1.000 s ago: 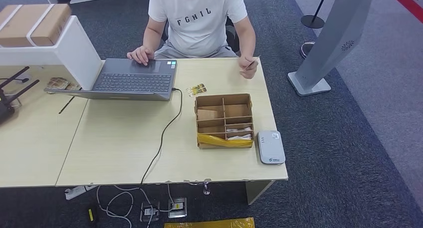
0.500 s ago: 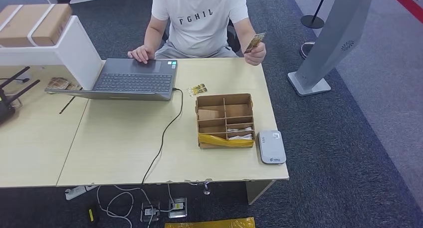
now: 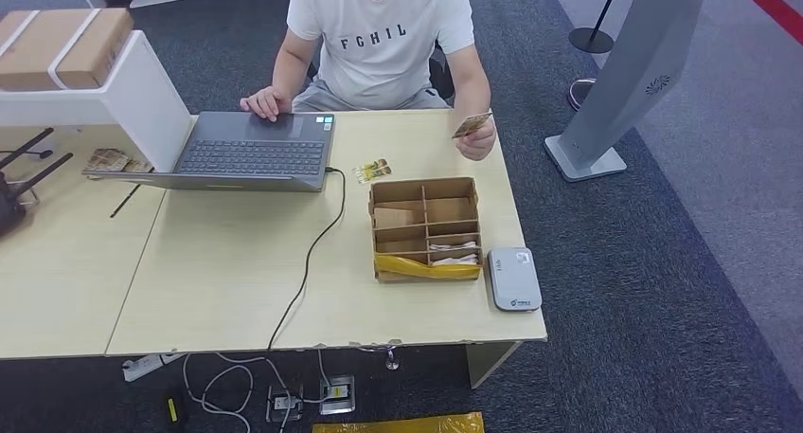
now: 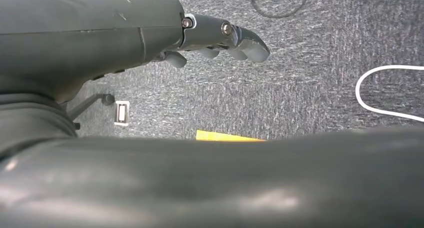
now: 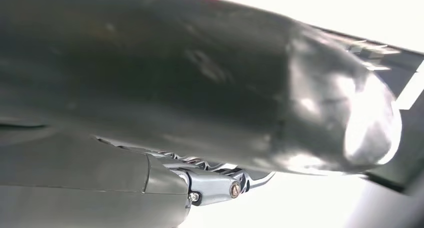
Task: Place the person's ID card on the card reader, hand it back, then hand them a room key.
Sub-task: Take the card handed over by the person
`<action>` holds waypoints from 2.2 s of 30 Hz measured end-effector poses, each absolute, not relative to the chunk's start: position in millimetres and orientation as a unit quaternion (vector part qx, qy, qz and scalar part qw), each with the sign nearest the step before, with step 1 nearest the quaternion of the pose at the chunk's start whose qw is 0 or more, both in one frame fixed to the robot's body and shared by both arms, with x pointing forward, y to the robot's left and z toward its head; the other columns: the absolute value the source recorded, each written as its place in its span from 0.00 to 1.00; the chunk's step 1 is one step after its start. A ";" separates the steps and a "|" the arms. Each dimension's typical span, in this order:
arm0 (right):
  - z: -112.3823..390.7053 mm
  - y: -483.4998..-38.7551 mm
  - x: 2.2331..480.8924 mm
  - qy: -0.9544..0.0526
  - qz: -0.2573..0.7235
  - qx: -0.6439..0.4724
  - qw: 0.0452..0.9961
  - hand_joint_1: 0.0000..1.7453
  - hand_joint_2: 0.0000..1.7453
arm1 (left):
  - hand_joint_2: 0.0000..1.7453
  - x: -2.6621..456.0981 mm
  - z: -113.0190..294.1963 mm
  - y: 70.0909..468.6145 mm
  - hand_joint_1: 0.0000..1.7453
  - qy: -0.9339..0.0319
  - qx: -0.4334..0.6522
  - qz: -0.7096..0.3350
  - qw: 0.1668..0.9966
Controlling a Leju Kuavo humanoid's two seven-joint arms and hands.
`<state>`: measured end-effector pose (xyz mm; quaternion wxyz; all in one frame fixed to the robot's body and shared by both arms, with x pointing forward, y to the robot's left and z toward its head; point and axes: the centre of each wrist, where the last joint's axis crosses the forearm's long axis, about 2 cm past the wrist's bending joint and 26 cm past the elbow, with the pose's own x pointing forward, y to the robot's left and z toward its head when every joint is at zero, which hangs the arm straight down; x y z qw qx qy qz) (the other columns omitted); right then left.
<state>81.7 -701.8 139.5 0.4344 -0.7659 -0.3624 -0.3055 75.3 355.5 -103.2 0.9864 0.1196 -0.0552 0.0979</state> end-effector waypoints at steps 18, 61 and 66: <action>454.6 -652.9 224.9 -0.526 0.055 -0.760 0.378 0.00 1.00 | 0.00 82.4 -101.8 357.8 0.00 -0.083 0.099 0.062 0.990; 324.6 -399.1 362.1 -0.539 0.530 -0.557 0.344 0.00 1.00 | 0.00 79.9 -101.6 363.4 0.00 -0.106 0.083 -0.018 0.991; 305.5 -382.6 367.7 -0.545 0.545 -0.535 0.347 0.00 1.00 | 0.00 79.6 -101.7 363.4 0.00 -0.106 0.083 -0.019 0.991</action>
